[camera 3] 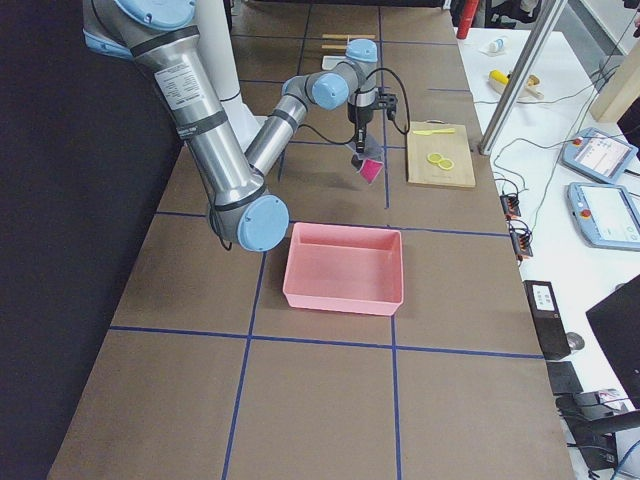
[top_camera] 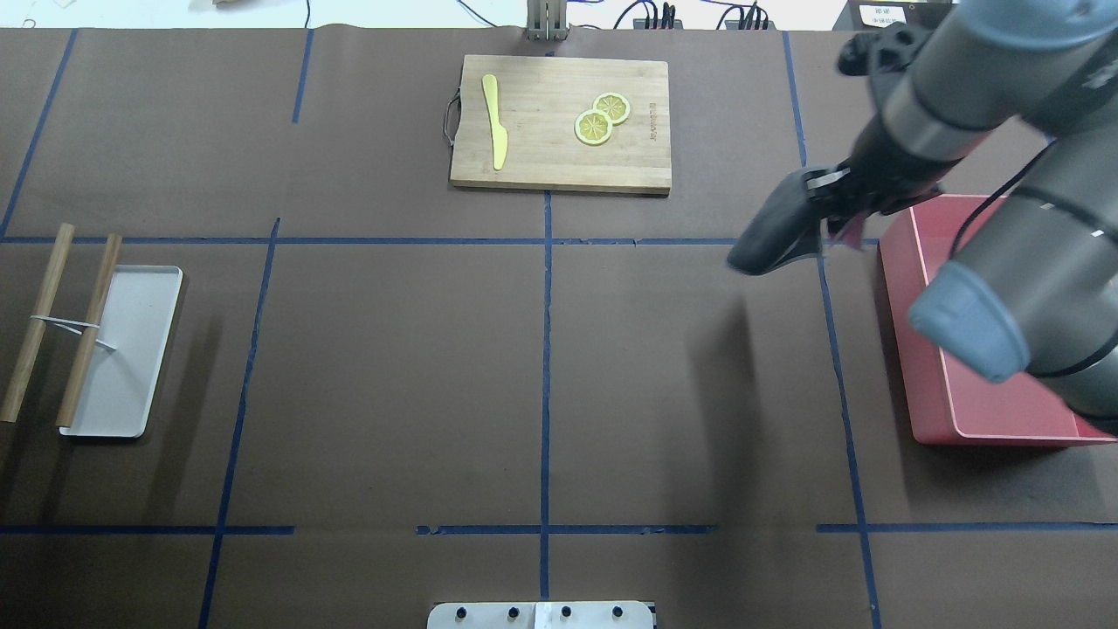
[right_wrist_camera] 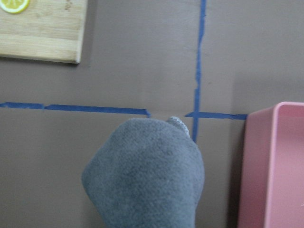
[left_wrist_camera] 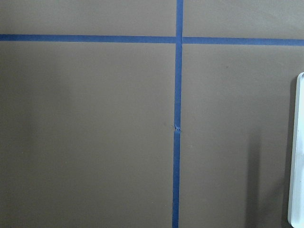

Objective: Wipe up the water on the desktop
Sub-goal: 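Carry the grey cloth to the pink bin with the right gripper, then release the grey cloth into the pink bin and withdraw the right gripper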

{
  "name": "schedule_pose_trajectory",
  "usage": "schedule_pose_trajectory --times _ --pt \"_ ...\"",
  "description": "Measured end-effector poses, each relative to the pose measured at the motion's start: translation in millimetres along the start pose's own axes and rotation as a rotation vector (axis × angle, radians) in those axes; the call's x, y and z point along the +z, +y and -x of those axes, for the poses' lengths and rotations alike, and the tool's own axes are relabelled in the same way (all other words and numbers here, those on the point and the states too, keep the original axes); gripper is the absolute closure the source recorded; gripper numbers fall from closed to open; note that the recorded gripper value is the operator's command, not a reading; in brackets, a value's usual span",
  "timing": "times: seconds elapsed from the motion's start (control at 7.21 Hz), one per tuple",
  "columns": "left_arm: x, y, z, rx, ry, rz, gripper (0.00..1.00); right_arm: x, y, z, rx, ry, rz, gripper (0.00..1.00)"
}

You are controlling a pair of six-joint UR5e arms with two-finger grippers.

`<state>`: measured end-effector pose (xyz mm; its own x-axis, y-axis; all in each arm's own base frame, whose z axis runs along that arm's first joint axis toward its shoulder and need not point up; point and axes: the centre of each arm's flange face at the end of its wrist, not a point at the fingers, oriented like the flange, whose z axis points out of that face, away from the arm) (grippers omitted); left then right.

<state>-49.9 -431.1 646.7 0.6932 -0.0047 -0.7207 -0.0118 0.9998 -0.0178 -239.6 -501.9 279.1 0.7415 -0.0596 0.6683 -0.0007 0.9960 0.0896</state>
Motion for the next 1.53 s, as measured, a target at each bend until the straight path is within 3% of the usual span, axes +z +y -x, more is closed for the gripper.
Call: schedule_pose_trajectory --times 0.42,0.69,1.11,1.25,1.39,1.53 --pt "-1.9 -0.9 -2.4 0.007 0.002 -0.004 0.00 -22.5 12.8 -176.4 -0.128 0.056 0.013 1.00" --pt "-3.0 -0.7 -3.7 0.010 0.003 -0.006 0.00 -14.0 45.2 -259.9 -0.181 0.072 0.063 1.00" --pt "-3.1 -0.5 -3.9 0.010 0.004 -0.006 0.00 -9.2 55.6 -273.9 -0.136 0.046 0.078 1.00" --pt "-2.7 -0.4 -3.5 0.009 0.004 -0.006 0.00 -10.9 53.5 -269.3 -0.106 0.036 0.063 0.91" --pt "-2.5 -0.3 -3.3 0.009 0.004 -0.005 0.00 -11.9 52.0 -265.9 -0.091 0.025 0.050 0.14" --pt "-2.0 -0.3 -2.8 0.008 0.005 -0.004 0.00 -12.4 51.3 -264.5 -0.088 0.020 0.043 0.00"
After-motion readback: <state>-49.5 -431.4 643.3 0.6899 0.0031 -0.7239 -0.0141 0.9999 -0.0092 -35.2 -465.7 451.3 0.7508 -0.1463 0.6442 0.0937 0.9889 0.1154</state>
